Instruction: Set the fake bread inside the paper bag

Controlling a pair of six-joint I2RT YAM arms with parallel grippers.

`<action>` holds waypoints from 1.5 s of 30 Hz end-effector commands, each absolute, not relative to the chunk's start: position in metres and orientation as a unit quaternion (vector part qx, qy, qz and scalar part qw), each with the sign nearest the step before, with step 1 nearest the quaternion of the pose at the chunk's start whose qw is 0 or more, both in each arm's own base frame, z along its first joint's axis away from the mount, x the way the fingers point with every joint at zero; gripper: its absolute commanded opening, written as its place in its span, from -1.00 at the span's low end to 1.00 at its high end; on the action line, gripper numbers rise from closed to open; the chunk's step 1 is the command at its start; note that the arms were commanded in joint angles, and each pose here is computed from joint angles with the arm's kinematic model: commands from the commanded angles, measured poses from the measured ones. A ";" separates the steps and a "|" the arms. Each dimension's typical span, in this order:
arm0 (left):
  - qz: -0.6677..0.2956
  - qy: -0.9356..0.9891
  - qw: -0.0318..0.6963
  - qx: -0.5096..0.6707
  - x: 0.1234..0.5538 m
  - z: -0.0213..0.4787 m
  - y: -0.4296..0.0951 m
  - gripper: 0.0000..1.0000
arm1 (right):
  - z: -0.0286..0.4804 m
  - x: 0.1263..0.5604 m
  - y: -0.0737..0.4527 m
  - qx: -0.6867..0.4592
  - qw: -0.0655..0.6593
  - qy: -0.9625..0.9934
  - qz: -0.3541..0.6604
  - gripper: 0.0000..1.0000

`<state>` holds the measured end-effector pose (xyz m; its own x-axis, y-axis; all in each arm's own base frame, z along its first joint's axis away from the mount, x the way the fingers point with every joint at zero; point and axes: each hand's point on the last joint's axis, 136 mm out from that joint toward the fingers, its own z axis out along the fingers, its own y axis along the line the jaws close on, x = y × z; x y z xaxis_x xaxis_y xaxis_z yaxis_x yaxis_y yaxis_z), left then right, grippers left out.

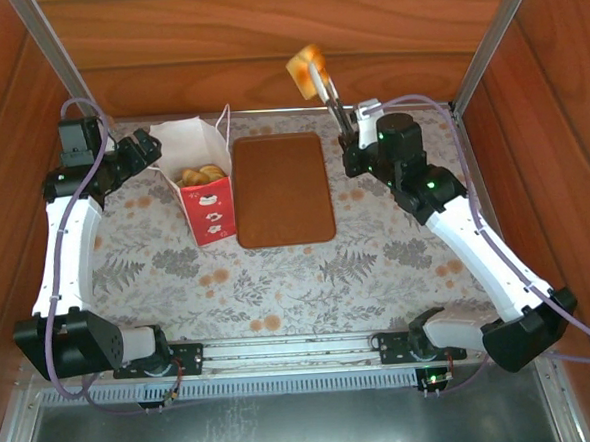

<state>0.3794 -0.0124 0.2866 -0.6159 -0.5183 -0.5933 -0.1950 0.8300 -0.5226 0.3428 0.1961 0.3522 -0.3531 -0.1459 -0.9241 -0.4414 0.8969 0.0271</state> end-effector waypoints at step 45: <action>-0.226 0.858 0.419 -0.195 0.344 0.314 -0.016 -0.84 | 0.320 0.264 0.386 -0.380 0.333 0.840 0.197 -0.99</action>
